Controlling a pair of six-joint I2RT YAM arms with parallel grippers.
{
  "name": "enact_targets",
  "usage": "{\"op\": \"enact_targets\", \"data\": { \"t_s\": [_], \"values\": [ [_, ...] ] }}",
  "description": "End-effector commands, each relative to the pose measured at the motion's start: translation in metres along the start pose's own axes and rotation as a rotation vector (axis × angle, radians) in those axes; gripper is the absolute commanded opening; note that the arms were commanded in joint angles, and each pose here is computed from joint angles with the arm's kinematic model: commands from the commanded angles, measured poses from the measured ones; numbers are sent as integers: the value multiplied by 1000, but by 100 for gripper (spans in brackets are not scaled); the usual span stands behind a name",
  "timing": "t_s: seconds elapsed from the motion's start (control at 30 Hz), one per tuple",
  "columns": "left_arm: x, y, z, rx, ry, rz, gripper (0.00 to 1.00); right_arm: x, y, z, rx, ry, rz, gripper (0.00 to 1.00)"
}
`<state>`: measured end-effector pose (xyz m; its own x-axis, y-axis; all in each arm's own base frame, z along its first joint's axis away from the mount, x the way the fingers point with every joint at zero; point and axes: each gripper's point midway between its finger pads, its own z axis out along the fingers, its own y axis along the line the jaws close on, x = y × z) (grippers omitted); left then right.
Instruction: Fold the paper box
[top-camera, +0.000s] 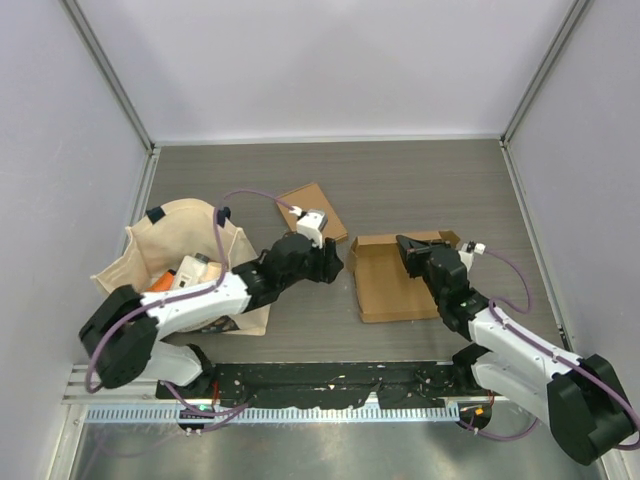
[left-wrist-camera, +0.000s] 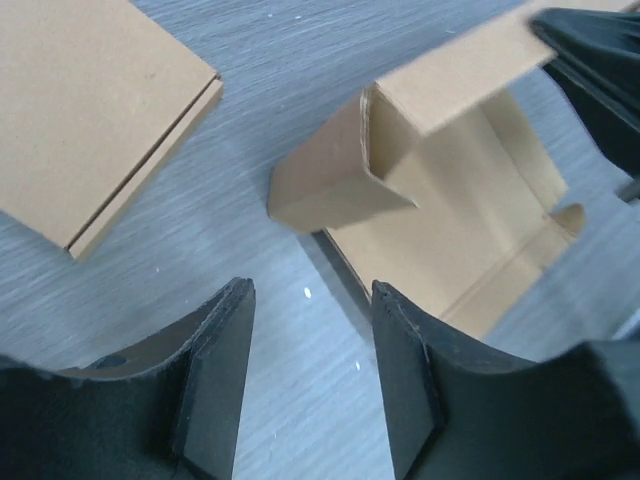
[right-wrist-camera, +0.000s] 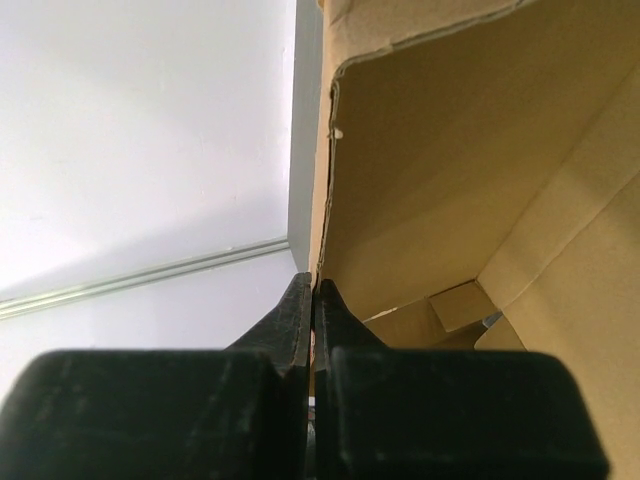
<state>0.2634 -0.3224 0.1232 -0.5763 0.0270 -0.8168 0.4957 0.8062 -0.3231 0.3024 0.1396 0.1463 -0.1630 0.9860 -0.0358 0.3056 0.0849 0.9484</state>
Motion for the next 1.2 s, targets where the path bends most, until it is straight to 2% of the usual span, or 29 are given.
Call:
{"op": "enact_targets", "data": {
  "t_s": [0.0, 0.07, 0.17, 0.27, 0.4, 0.57, 0.7, 0.87, 1.17],
  "values": [
    [-3, -26, -32, 132, -41, -116, 50, 1, -3, 4, 37, 2, -9, 1],
    [0, -50, -38, 229, -34, -88, 39, 2, 0, 5, 49, 4, 26, 1],
    [2, -67, -28, 270, -35, -31, 28, -4, 3, 8, 84, -22, 49, 1],
    [-1, -82, -12, 319, -39, -12, 21, -11, 10, 4, 90, -47, 56, 1],
    [7, -82, 15, 290, -38, 60, 17, -6, 11, 2, 109, -9, 84, 1],
    [12, -52, 56, 99, -39, 94, 5, -2, 8, 3, 116, 11, 119, 1],
    [44, -27, 77, -7, 30, 88, 1, 0, 14, 2, 117, 21, 170, 1],
    [79, -1, 74, -74, 73, 70, 0, -6, 18, 0, 177, -15, 180, 1],
    [91, 15, 57, -81, 40, 38, 0, -16, 19, 5, 219, -38, 208, 1]
  ]
}}
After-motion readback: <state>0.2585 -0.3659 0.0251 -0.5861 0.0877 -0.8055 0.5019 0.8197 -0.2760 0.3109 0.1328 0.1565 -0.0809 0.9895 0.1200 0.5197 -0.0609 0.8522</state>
